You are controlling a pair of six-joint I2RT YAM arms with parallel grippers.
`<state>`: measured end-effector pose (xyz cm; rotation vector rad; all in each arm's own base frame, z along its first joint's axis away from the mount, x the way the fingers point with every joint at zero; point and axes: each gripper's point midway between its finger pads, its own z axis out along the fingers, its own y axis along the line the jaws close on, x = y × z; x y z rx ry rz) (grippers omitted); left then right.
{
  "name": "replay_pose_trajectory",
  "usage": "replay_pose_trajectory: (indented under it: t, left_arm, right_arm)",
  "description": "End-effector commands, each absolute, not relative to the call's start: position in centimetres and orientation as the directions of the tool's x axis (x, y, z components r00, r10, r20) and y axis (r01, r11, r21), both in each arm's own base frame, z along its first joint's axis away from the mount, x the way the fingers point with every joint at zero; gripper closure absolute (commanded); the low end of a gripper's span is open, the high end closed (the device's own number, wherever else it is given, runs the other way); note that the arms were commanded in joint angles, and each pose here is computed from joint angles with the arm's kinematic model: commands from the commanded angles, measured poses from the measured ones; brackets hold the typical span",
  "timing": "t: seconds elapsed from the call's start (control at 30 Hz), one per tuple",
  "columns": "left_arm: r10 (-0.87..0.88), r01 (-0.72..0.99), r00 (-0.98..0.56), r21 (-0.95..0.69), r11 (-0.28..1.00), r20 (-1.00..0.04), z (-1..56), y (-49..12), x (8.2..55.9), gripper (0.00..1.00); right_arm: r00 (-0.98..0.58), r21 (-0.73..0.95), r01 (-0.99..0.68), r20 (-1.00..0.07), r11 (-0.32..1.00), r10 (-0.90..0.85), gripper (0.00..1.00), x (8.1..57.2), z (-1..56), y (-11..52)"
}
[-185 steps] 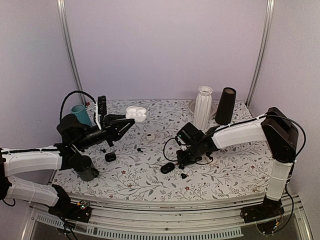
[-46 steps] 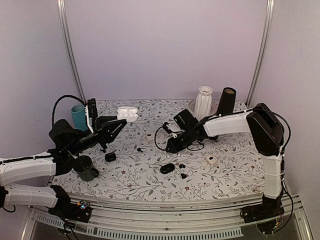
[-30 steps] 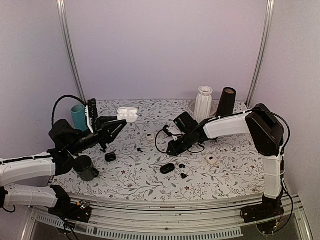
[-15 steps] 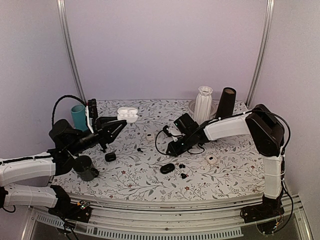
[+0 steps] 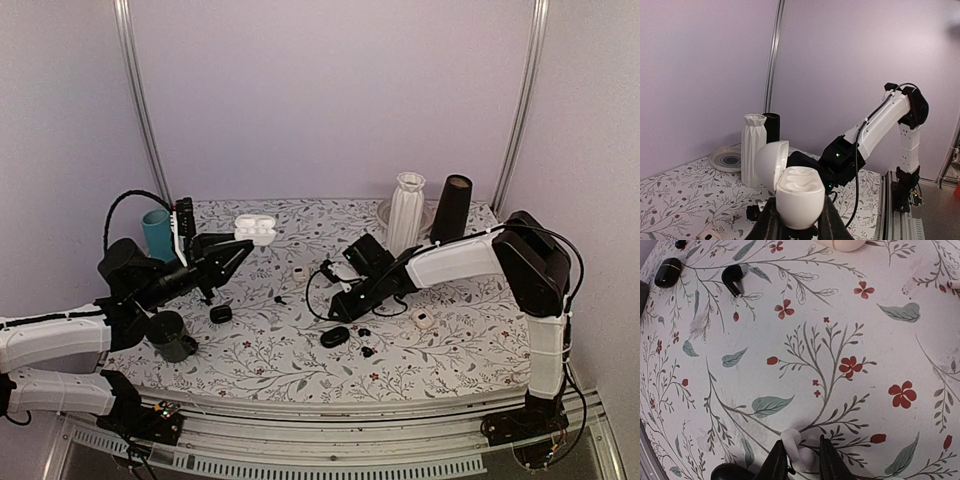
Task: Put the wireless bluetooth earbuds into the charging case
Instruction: Pick up the left earbud from the center of the board.
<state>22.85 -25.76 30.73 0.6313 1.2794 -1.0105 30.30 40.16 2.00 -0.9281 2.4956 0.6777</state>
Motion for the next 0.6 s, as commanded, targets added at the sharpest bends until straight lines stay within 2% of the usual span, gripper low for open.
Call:
replay_pose_trajectory:
  t: [0.0,0.4,0.57]
  left_arm:
    - [-0.274,0.877,0.0,-0.131,0.462,-0.962,31.4,-25.2,22.8,1.0]
    - [-0.274,0.877,-0.005,-0.135,0.46,-0.962,31.3,-25.3,22.9,1.0]
    - [-0.267,0.876,-0.014,-0.141,0.462,-0.964,30.9,-25.5,23.1,1.0]
  right_arm:
    - [-0.716,0.309,-0.676,-0.489,0.669,-0.498,0.77,29.5,2.1,39.8]
    - [-0.708,0.314,-0.681,-0.515,0.662,-0.483,0.8,29.7,3.1,40.4]
    - [-0.708,0.326,-0.678,-0.529,0.658,-0.468,0.9,29.7,3.8,40.4]
